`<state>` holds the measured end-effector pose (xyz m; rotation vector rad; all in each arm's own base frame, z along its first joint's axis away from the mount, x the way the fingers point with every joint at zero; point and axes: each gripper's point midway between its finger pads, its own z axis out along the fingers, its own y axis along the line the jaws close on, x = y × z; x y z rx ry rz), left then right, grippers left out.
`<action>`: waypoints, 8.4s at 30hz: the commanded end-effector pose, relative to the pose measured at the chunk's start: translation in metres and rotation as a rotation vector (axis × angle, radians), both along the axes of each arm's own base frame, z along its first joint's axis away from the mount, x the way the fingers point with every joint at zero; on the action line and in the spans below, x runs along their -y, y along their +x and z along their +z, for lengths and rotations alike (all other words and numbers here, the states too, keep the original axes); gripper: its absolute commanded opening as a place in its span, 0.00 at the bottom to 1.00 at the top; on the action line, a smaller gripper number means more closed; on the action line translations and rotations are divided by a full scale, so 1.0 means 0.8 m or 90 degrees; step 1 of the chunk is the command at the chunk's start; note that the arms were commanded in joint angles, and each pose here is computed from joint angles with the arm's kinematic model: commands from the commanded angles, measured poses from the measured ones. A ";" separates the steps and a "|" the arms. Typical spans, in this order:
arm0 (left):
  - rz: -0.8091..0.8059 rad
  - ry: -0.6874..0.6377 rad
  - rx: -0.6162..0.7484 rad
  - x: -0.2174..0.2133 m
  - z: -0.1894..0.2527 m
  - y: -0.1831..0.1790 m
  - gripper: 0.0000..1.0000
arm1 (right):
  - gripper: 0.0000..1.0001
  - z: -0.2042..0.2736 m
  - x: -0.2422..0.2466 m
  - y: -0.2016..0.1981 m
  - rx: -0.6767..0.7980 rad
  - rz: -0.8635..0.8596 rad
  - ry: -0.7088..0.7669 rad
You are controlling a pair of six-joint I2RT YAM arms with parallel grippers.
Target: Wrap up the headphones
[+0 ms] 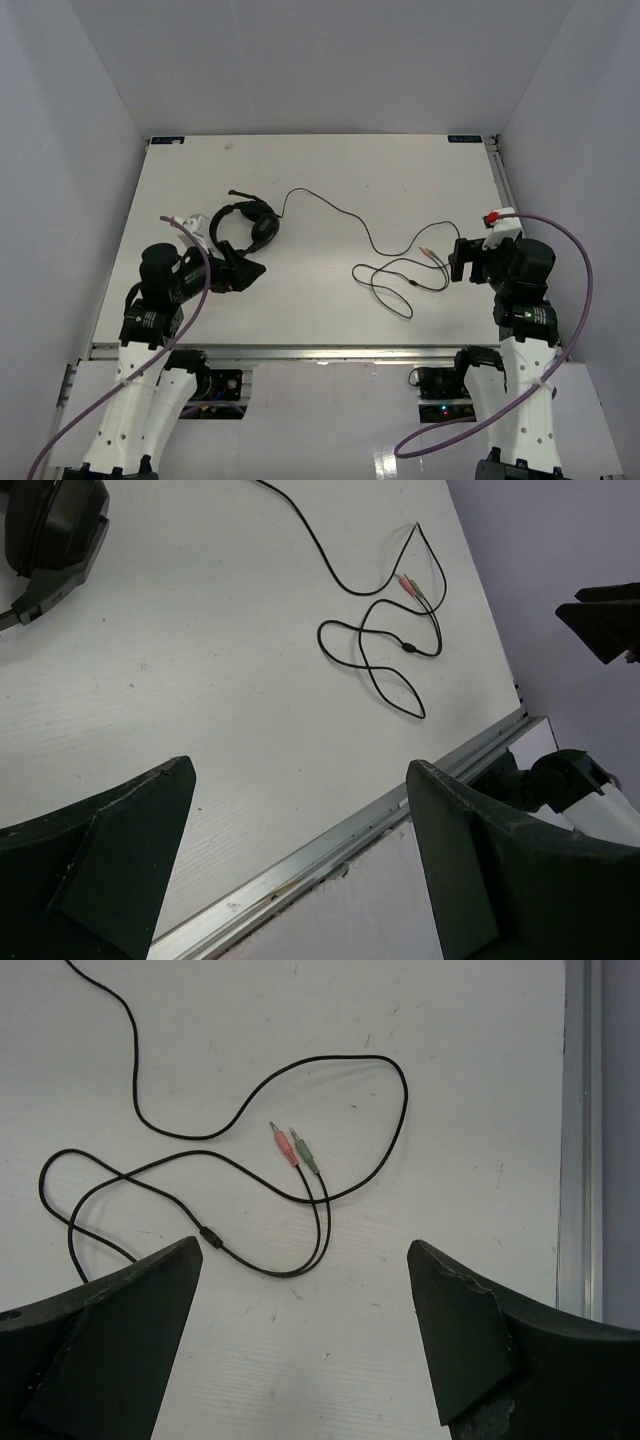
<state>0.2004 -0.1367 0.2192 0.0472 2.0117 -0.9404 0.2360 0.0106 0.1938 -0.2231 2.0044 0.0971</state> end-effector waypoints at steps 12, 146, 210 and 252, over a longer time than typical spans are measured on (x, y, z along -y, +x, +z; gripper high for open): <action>0.269 0.090 -0.227 -0.067 -0.069 0.047 0.98 | 0.98 -0.042 -0.117 -0.006 0.003 0.509 0.067; -0.064 0.155 -0.186 0.109 -0.005 0.020 0.00 | 0.08 0.291 -0.167 0.047 0.449 0.470 -0.498; -0.226 0.095 -0.082 0.188 0.033 -0.043 0.00 | 0.08 0.173 -0.294 0.113 0.349 0.397 -0.403; -0.068 -0.110 0.019 0.180 0.240 -0.005 0.00 | 0.08 0.137 -0.288 0.014 0.114 0.618 0.091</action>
